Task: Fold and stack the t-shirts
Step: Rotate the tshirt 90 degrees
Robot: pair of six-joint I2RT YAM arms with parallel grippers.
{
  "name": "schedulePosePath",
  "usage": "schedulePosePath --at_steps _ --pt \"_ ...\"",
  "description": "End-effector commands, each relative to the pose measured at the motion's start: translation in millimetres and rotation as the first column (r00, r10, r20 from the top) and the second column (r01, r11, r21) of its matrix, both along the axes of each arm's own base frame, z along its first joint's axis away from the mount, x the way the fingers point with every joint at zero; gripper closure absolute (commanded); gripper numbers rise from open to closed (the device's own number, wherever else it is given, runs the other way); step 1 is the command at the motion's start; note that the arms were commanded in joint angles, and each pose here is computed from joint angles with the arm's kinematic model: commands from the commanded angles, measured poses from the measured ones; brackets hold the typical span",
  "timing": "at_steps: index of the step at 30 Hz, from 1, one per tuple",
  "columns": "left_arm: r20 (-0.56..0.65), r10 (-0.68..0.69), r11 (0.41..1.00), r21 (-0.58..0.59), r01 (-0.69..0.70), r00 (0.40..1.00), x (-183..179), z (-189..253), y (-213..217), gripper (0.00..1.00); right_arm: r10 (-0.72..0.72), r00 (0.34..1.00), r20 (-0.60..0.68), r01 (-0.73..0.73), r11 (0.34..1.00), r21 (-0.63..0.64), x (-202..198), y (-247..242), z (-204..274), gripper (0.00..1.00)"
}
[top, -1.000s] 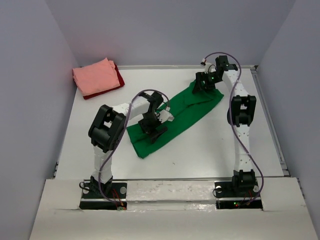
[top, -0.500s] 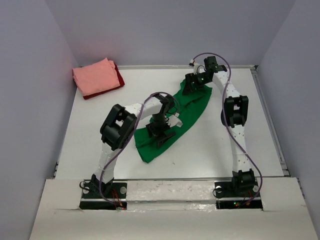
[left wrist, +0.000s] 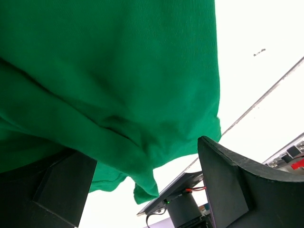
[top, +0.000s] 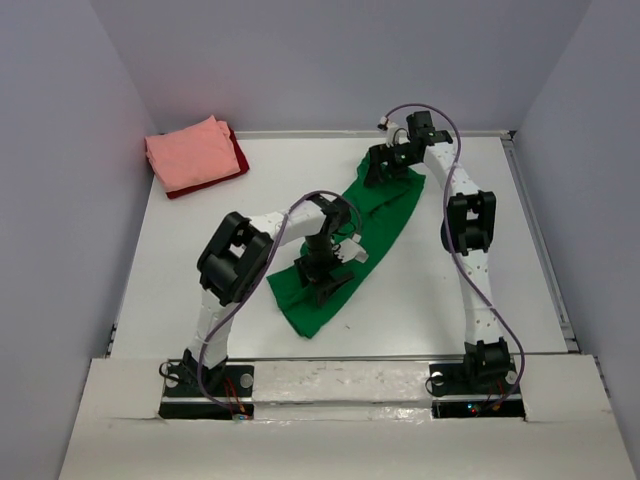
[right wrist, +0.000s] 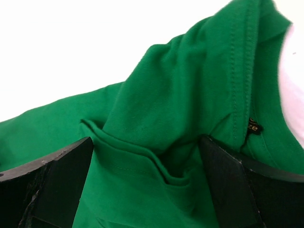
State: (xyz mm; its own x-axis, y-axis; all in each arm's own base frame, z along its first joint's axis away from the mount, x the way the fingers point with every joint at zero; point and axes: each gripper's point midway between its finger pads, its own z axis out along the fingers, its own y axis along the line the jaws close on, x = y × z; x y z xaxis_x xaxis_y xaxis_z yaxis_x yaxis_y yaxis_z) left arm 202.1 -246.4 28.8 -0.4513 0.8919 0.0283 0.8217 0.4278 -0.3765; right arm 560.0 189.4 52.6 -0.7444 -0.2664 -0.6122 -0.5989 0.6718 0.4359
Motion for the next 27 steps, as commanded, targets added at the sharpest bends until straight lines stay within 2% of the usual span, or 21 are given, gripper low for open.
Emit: schedulePosePath --at_steps 1,3,7,10,17,21,27 --pt "-0.072 -0.003 1.0 -0.02 0.001 0.997 -28.4 -16.2 4.1 0.01 -0.108 0.981 0.158 0.13 0.982 -0.136 36.5 -21.5 9.2 0.0" --pt "-0.059 -0.004 1.0 -0.016 0.003 0.998 -31.0 -15.1 9.2 0.01 -0.151 0.971 0.188 0.185 0.965 -0.184 41.7 -33.0 2.6 0.0" --pt "-0.046 0.004 1.0 -0.009 -0.005 0.999 -28.9 -14.7 9.6 0.01 -0.201 0.943 0.266 0.256 0.947 -0.193 62.4 -40.4 16.5 0.0" --pt "-0.08 0.0 1.0 -0.009 -0.001 0.997 -30.6 -12.2 5.7 0.01 -0.233 0.917 0.324 0.309 0.928 -0.209 78.5 -48.4 22.6 0.0" --pt "-0.188 -0.036 0.992 -0.129 0.011 0.982 -33.4 12.0 -24.1 0.01 -0.234 0.886 0.401 0.335 0.92 -0.203 94.2 -51.8 30.3 0.0" --pt "-0.168 -0.05 0.987 -0.159 0.023 0.985 -30.3 19.6 -31.9 0.01 -0.235 0.866 0.441 0.341 0.923 -0.177 101.5 -49.8 46.6 0.0" --pt "-0.1 -0.045 0.988 -0.151 0.03 0.994 -19.5 30.0 -32.7 0.01 -0.212 0.811 0.545 0.36 0.915 -0.179 107.1 -57.0 96.0 0.0"
